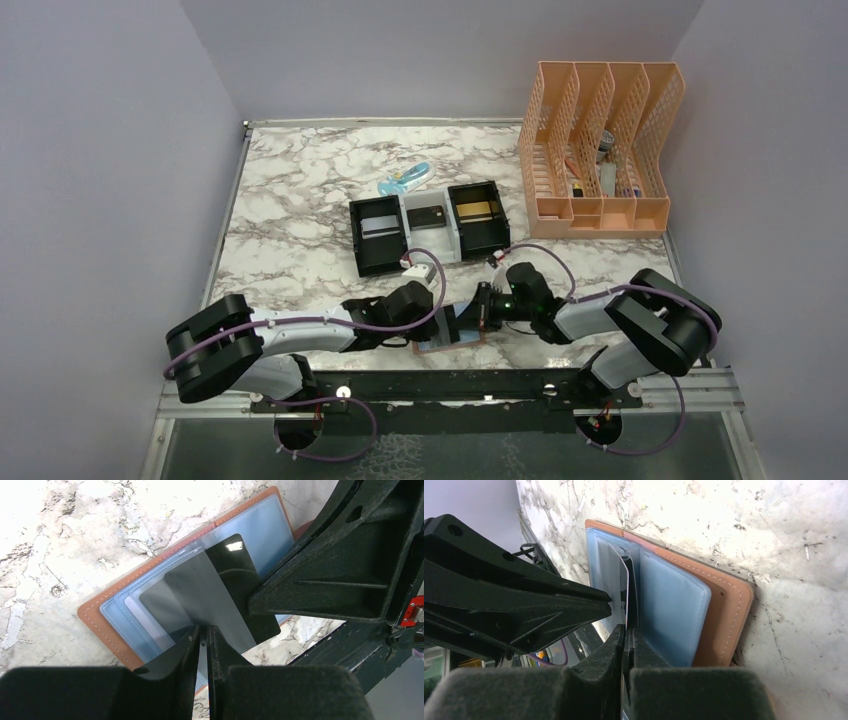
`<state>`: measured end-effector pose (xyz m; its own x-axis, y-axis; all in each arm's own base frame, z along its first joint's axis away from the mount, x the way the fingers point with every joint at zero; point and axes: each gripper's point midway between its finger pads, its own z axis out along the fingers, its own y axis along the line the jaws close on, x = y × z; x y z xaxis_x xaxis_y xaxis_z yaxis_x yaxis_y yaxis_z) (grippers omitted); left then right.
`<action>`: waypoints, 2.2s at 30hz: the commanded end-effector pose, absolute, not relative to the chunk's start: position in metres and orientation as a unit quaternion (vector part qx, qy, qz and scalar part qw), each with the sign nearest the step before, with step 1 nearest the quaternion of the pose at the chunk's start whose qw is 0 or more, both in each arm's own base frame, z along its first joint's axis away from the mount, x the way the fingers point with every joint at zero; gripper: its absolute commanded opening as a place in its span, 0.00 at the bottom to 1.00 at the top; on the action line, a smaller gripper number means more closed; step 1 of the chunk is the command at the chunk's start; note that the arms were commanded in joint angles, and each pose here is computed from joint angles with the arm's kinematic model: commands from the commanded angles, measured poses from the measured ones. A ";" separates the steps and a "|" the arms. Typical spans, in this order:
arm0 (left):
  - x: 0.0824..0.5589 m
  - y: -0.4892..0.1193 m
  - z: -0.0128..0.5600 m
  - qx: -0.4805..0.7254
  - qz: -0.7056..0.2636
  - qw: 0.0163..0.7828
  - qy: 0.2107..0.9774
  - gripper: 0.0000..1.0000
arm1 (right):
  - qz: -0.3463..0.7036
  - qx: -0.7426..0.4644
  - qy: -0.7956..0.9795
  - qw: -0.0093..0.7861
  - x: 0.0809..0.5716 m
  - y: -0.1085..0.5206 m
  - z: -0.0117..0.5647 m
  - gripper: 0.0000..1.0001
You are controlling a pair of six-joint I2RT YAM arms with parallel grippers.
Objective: Take the credit cards out of the card holder
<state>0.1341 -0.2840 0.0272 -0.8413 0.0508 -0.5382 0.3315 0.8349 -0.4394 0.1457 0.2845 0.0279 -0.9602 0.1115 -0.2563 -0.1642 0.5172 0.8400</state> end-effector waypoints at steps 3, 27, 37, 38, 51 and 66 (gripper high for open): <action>0.123 -0.262 0.007 0.121 -0.223 0.238 0.938 0.15 | 0.468 -0.019 0.868 0.163 0.153 0.277 0.026 0.01; 0.141 -0.263 0.051 0.126 -0.229 0.298 0.918 0.29 | 0.456 -0.077 0.842 0.278 0.162 0.256 0.081 0.01; 0.150 -0.254 0.080 0.141 -0.201 0.316 0.916 0.64 | 0.513 -0.125 0.791 0.308 0.156 0.269 0.107 0.01; 0.151 -0.253 0.085 0.141 -0.198 0.319 0.916 0.69 | 0.518 -0.134 0.786 0.312 0.155 0.271 0.110 0.01; 0.210 -0.185 0.160 0.070 -0.214 0.387 0.894 0.99 | 0.522 -0.180 0.761 0.341 0.148 0.267 0.118 0.01; 0.235 -0.086 0.165 -0.027 -0.028 0.463 0.885 0.99 | 0.500 -0.215 0.729 0.415 0.158 0.261 0.139 0.01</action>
